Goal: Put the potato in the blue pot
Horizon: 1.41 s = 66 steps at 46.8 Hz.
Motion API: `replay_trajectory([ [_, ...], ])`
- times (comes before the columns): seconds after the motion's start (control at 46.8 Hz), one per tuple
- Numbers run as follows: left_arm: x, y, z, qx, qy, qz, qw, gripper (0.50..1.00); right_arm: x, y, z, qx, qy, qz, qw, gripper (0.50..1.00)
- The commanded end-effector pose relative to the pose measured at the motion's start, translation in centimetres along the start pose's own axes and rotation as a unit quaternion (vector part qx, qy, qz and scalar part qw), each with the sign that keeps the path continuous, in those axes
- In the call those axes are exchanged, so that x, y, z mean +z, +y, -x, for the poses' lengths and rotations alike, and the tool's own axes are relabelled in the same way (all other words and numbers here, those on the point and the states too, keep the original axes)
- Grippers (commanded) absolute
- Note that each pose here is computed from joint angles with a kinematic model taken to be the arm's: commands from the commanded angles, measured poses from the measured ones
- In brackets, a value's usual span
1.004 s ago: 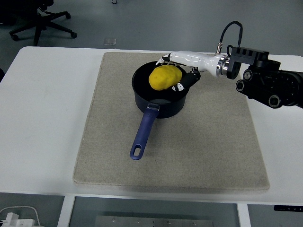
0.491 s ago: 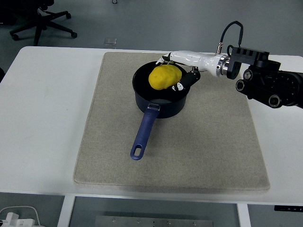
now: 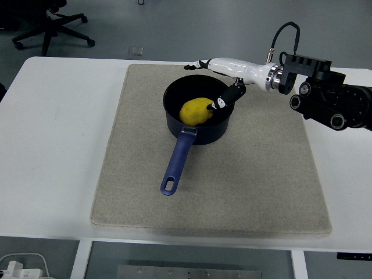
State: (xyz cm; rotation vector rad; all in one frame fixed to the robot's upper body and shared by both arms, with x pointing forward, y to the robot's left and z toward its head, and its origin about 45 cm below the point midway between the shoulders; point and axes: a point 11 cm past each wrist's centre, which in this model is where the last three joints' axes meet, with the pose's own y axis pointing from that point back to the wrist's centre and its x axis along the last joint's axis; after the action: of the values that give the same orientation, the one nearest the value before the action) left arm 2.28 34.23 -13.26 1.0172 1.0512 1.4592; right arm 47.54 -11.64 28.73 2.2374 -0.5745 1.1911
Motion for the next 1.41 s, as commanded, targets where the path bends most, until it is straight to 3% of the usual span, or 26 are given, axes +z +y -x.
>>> replay_trajectory([
  [0.0, 0.0, 0.0, 0.0, 0.000, 0.000, 0.000, 1.000, 0.994, 0.1, 0.2, -0.3, 0.005, 0.000, 0.002, 1.000, 0.936],
  [0.15, 0.0, 0.0, 0.0, 0.000, 0.000, 0.000, 1.000, 0.994, 0.4, 0.5, -1.0, 0.025, -0.026, 0.005, 0.999, 0.936],
  [0.278, 0.0, 0.0, 0.0, 0.000, 0.000, 0.000, 1.000, 0.994, 0.6, 0.8, -2.4, 0.065, -0.086, 0.004, 0.994, 0.936],
  [0.491, 0.0, 0.0, 0.0, 0.000, 0.000, 0.000, 1.000, 0.994, 2.1, 3.0, -6.0, 0.150, -0.187, 0.006, 0.971, 0.936],
  [0.577, 0.0, 0.0, 0.0, 0.000, 0.000, 0.000, 1.000, 0.994, 3.2, 4.6, -7.8, 0.195, -0.229, 0.007, 0.954, 0.936],
  [0.662, 0.0, 0.0, 0.0, 0.000, 0.000, 0.000, 1.000, 0.994, 4.5, 6.7, -9.9, 0.253, -0.292, 0.001, 0.922, 0.936],
  [0.769, 0.0, 0.0, 0.0, 0.000, 0.000, 0.000, 1.000, 0.994, 7.2, 9.3, -9.5, 0.301, -0.402, -0.009, 0.865, 0.936],
  [0.855, 0.0, 0.0, 0.0, 0.000, 0.000, 0.000, 1.000, 0.994, 8.3, 10.5, -9.8, 0.332, -0.463, -0.024, 0.822, 0.936],
  [1.004, 0.0, 0.0, 0.0, 0.000, 0.000, 0.000, 1.000, 0.994, 10.7, 11.2, -6.7, 0.341, -0.542, 0.008, 0.768, 0.936],
  [1.111, 0.0, 0.0, 0.0, 0.000, 0.000, 0.000, 1.000, 0.994, 11.7, 11.6, -5.4, 0.353, -0.589, 0.011, 0.726, 0.936],
  [1.197, 0.0, 0.0, 0.0, 0.000, 0.000, 0.000, 1.000, 0.994, 12.4, 11.9, -4.3, 0.361, -0.633, 0.010, 0.685, 0.936],
  [1.325, 0.0, 0.0, 0.0, 0.000, 0.000, 0.000, 1.000, 0.994, 13.8, 12.7, -2.4, 0.378, -0.697, 0.014, 0.609, 0.936],
  [1.389, 0.0, 0.0, 0.0, 0.000, 0.000, 0.000, 1.000, 0.994, 14.3, 13.0, -1.6, 0.386, -0.716, 0.015, 0.582, 0.936],
])
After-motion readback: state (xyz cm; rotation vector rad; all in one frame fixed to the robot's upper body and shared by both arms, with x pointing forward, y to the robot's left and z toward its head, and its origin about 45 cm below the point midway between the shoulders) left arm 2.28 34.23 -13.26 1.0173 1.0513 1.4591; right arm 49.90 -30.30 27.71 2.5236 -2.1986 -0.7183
